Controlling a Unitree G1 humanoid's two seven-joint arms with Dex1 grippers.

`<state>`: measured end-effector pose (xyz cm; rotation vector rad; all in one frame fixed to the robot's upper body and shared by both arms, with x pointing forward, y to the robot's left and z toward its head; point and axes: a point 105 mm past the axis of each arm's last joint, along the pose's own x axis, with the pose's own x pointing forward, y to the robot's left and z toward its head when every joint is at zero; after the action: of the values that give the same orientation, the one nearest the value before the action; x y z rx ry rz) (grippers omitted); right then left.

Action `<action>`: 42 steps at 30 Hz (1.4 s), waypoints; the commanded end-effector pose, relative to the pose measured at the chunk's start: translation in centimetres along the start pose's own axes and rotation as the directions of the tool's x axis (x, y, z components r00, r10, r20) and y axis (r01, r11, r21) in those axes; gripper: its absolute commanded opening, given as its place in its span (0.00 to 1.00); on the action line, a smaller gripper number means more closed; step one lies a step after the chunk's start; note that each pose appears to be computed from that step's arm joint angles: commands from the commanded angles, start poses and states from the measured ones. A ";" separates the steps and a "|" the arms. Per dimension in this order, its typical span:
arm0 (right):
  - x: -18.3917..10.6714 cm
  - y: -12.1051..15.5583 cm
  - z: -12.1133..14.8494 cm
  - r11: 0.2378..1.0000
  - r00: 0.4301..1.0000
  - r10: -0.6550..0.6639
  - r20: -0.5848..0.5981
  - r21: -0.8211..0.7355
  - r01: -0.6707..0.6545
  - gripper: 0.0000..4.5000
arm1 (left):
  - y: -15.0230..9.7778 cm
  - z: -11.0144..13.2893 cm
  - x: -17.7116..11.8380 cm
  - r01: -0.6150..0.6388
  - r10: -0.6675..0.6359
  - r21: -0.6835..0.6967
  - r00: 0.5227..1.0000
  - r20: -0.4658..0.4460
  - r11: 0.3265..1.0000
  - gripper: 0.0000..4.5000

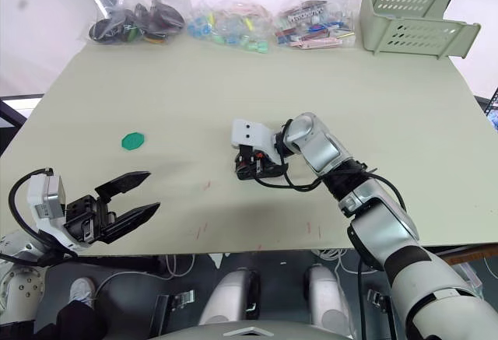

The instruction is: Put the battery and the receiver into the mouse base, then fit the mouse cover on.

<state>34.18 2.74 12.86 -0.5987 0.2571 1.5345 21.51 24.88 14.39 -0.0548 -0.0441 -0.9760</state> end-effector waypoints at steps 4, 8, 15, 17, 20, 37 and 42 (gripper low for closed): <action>-5.4 -1.0 2.3 0.981 0.939 -0.180 0.294 0.118 0.152 0.31 | 0.0 0.5 0.0 0.002 -0.002 0.027 1.000 0.016 1.000 1.00; -7.4 -0.2 0.6 0.944 0.848 -0.315 0.426 0.228 0.237 0.31 | 0.0 0.4 0.2 0.005 -0.006 0.022 1.000 0.017 1.000 1.00; -7.2 1.6 -1.9 0.885 0.754 -0.429 0.497 0.398 0.241 0.31 | 0.7 0.6 0.3 0.033 -0.033 0.017 0.999 0.004 0.999 1.00; -6.3 1.8 -2.7 0.871 0.748 -0.451 0.487 0.423 0.249 0.31 | 0.8 0.6 0.4 0.050 -0.050 0.015 0.999 -0.002 0.999 1.00; -4.4 1.7 -4.2 0.840 0.746 -0.503 0.437 0.450 0.303 0.31 | 1.2 0.8 0.7 0.063 -0.063 0.022 0.998 -0.001 0.998 1.00; -12.4 2.2 -4.9 0.765 0.615 -0.644 0.455 0.401 0.504 0.31 | 2.9 -0.6 0.3 -0.168 0.166 -0.071 0.986 -0.029 0.983 1.00; -16.1 5.0 -6.7 0.741 0.654 -0.667 0.358 0.412 0.530 0.31 | 3.4 -1.4 -0.8 -0.286 0.283 -0.074 0.958 -0.049 0.955 1.00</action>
<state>30.79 -14.40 13.49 -0.0581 -0.1021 0.8999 24.07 26.75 11.92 -0.1443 0.0708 -0.7270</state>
